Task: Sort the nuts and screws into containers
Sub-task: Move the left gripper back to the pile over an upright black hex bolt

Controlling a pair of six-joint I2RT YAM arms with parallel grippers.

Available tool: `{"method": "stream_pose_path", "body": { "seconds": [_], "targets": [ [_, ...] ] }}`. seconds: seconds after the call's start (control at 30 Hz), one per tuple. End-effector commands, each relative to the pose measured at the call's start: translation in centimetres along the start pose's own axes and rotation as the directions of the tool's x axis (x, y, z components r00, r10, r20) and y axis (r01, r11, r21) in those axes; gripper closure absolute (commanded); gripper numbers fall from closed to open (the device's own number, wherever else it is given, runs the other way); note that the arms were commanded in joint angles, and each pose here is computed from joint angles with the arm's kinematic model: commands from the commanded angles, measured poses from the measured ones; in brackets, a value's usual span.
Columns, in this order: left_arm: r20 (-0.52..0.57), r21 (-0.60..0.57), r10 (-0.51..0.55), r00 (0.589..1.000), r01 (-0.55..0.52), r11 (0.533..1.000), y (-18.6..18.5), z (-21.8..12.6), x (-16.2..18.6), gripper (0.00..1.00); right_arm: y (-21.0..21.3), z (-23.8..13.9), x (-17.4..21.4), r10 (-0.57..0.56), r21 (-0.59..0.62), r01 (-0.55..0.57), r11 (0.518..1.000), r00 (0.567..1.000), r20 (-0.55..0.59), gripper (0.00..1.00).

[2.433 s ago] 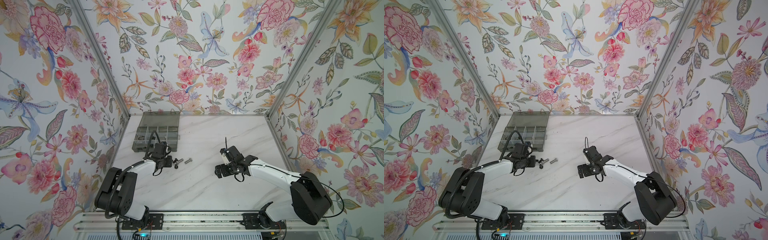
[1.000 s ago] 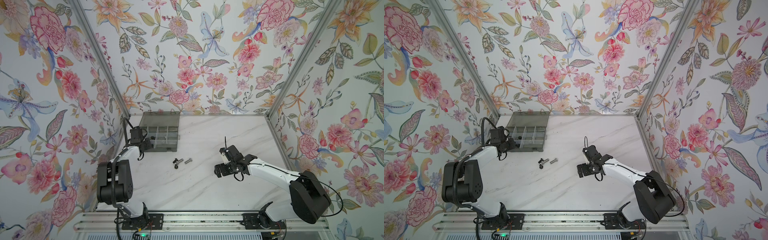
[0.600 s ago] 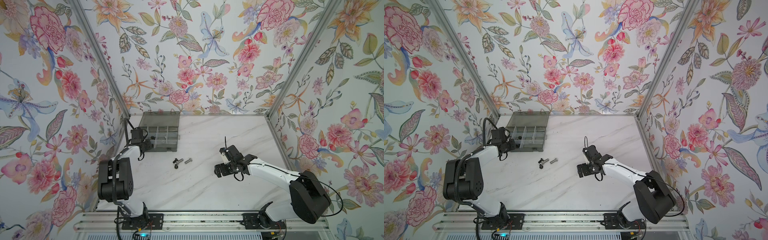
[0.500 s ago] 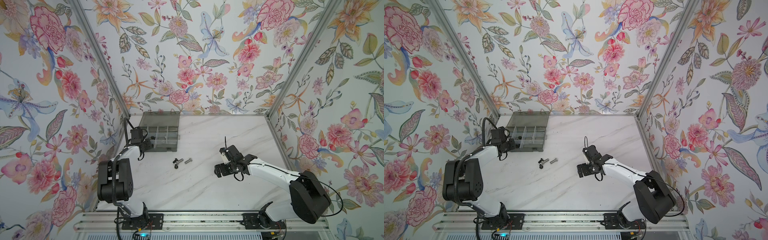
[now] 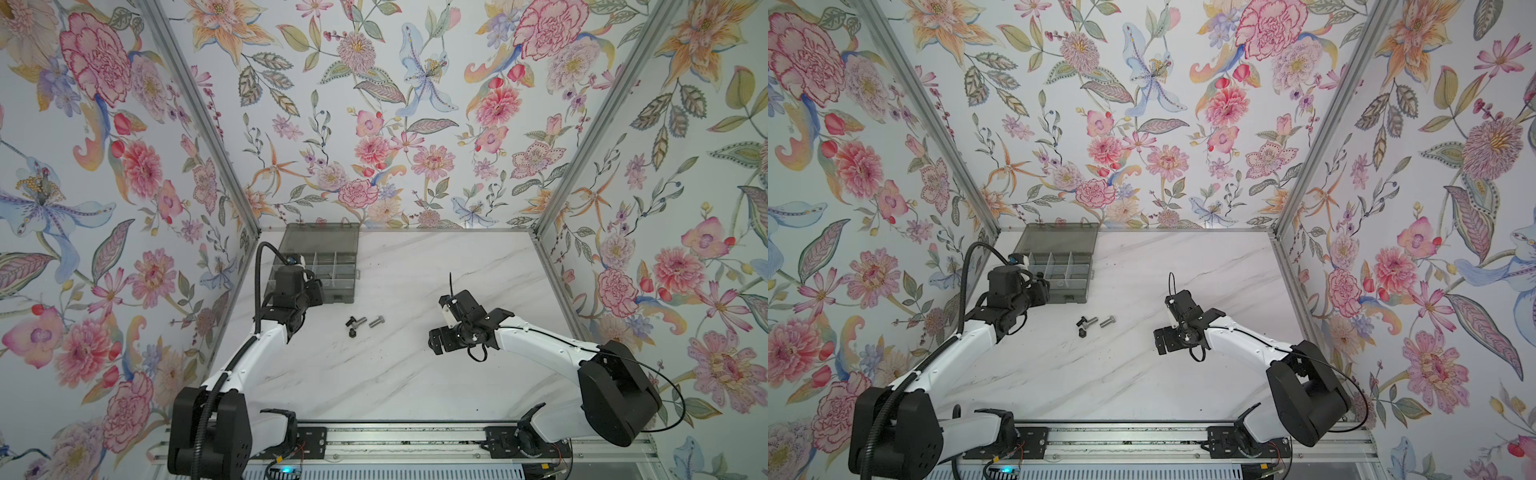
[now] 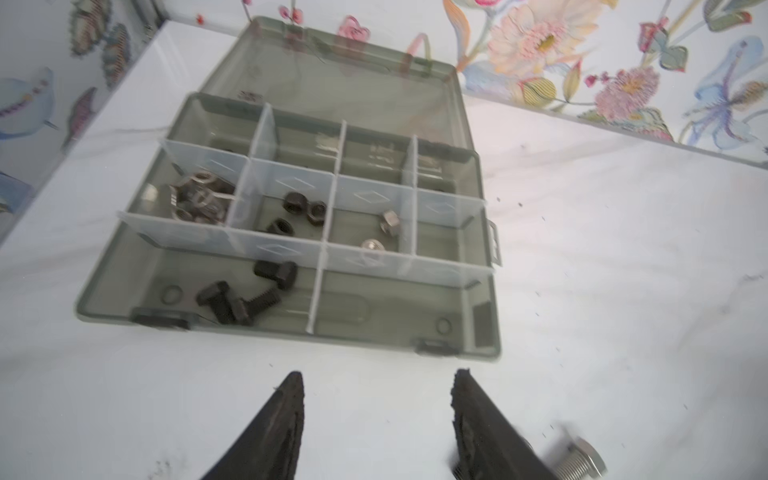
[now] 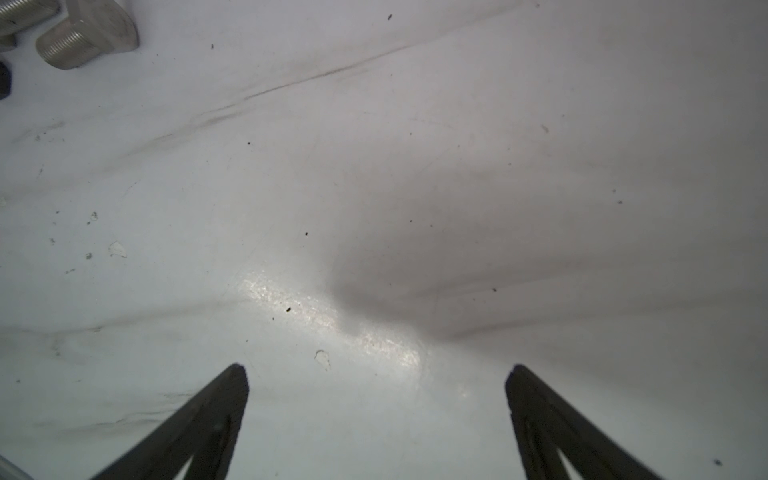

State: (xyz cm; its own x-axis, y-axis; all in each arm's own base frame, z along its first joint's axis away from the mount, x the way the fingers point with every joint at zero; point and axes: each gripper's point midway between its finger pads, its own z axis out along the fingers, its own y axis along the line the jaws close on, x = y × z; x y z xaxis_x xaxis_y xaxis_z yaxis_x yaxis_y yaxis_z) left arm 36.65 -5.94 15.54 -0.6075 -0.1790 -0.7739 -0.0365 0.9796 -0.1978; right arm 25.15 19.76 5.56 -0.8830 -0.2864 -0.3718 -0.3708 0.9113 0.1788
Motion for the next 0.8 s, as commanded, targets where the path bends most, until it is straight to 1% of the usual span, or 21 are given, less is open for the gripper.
{"method": "stream_pose_path", "body": {
  "seconds": [0.0, 0.1, 0.2, 0.27, 0.37, 0.43, 0.6, 0.77],
  "targets": [
    [-0.058, -0.027, -0.027, 0.998, 0.025, 0.999, -0.9, -0.6, 4.1, 0.41, 0.3, 0.0, -0.4, -0.008, 0.001, 0.008, 1.000, 1.000, -0.008, 0.01],
    [-0.076, 0.001, -0.035, 0.997, 0.035, 0.999, -2.3, -0.9, 7.0, 0.41, 0.4, 0.1, -0.4, -0.011, 0.000, 0.011, 1.000, 1.000, -0.012, 0.01],
    [-0.097, 0.078, -0.027, 0.995, 0.035, 0.996, -4.0, -1.0, 9.7, 0.41, 0.5, 0.1, -0.4, -0.013, -0.001, 0.013, 1.000, 1.000, -0.013, 0.01],
    [-0.146, 0.102, -0.020, 0.989, 0.035, 0.994, -4.4, -0.8, 11.7, 0.41, 0.5, 0.1, -0.3, -0.014, -0.002, 0.014, 1.000, 1.000, -0.015, 0.01],
    [-0.207, 0.113, 0.020, 0.978, 0.003, 0.994, -5.1, -0.6, 14.0, 0.41, 0.5, 0.1, -0.4, -0.010, -0.001, 0.010, 1.000, 1.000, -0.013, 0.01],
    [-0.231, 0.122, 0.042, 0.972, -0.014, 0.992, -5.6, -0.5, 14.9, 0.41, 0.5, 0.1, -0.4, -0.010, 0.001, 0.010, 1.000, 1.000, -0.011, 0.01],
    [-0.256, 0.126, 0.063, 0.965, -0.032, 0.992, -6.5, 0.0, 15.9, 0.40, 0.5, 0.0, -0.4, -0.011, 0.001, 0.011, 1.000, 1.000, -0.009, 0.01],
    [-0.265, 0.063, 0.087, 0.960, -0.072, 0.995, -6.4, 0.7, 15.6, 0.39, 0.4, -0.1, -0.4, -0.013, 0.008, 0.013, 1.000, 1.000, -0.005, 0.01]
  ]
}}
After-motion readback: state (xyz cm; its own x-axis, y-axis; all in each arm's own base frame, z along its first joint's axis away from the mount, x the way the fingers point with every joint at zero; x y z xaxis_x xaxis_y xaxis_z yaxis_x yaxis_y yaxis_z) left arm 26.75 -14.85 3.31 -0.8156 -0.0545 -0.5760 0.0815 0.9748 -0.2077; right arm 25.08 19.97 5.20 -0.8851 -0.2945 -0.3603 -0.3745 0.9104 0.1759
